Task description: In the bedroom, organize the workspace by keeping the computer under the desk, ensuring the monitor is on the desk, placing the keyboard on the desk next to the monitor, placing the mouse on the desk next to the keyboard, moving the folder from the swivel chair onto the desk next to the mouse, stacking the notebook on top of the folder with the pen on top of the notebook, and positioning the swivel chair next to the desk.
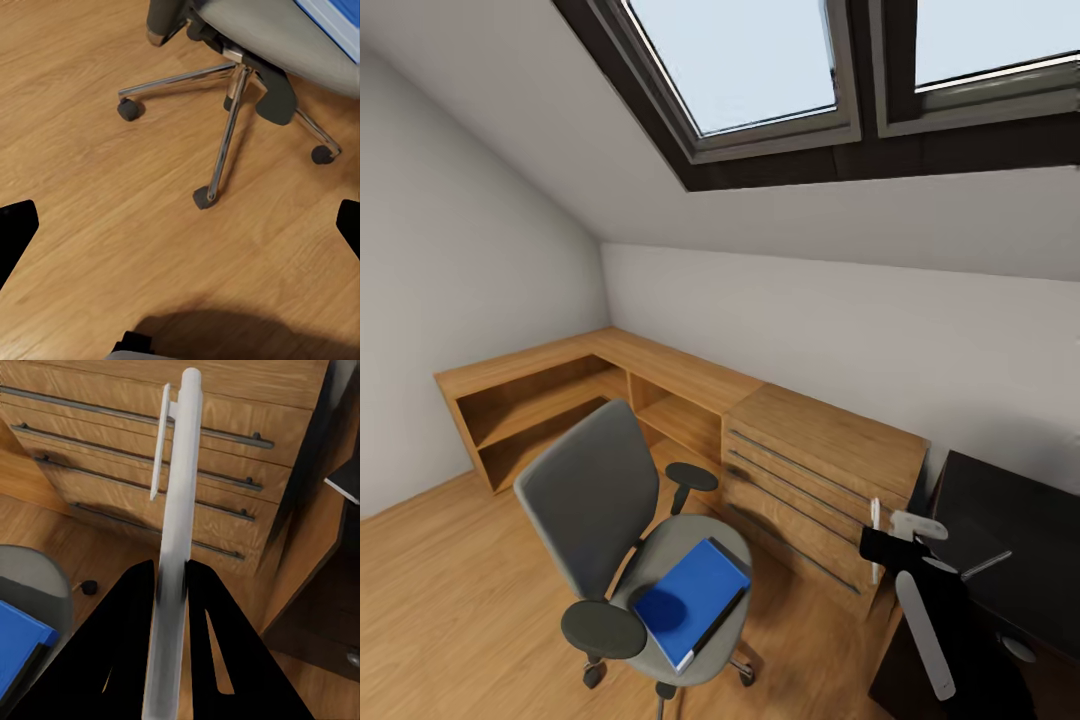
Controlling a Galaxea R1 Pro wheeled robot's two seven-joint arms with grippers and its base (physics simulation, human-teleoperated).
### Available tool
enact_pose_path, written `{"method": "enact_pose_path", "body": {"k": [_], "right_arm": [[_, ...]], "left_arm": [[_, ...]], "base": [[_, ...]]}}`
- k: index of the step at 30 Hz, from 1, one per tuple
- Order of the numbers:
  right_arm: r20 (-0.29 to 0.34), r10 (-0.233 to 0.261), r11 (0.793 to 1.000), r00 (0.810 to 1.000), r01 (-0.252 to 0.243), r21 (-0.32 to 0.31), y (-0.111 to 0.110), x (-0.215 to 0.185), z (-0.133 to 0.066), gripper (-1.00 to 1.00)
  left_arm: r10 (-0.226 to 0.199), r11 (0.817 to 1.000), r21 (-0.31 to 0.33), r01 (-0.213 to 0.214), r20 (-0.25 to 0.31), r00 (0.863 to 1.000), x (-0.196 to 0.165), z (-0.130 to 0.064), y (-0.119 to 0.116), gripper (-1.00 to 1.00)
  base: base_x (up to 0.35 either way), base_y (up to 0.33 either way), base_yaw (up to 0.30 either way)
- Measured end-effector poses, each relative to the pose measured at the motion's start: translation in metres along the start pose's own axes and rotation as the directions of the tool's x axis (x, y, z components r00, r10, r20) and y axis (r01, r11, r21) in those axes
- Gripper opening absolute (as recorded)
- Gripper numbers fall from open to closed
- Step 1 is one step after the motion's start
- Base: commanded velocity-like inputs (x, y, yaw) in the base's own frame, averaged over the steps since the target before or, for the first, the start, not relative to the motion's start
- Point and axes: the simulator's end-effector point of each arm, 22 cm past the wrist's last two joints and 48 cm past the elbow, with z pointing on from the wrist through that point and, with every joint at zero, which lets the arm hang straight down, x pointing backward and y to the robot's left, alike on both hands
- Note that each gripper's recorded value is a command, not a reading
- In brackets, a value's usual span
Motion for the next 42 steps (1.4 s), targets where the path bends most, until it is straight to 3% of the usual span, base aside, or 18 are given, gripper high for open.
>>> {"method": "enact_pose_path", "body": {"k": [42], "right_arm": [[-0.010,-0.005,1.000,1.000,0.005,0.011,-0.0052,0.0042,0.0036,-1.00]], "left_arm": [[0.001,1.000,0.001,-0.001,-0.010,1.000,0.0039,-0.0006,-0.0007,1.00]], "base": [[0.000,-0.010,-0.224]]}}
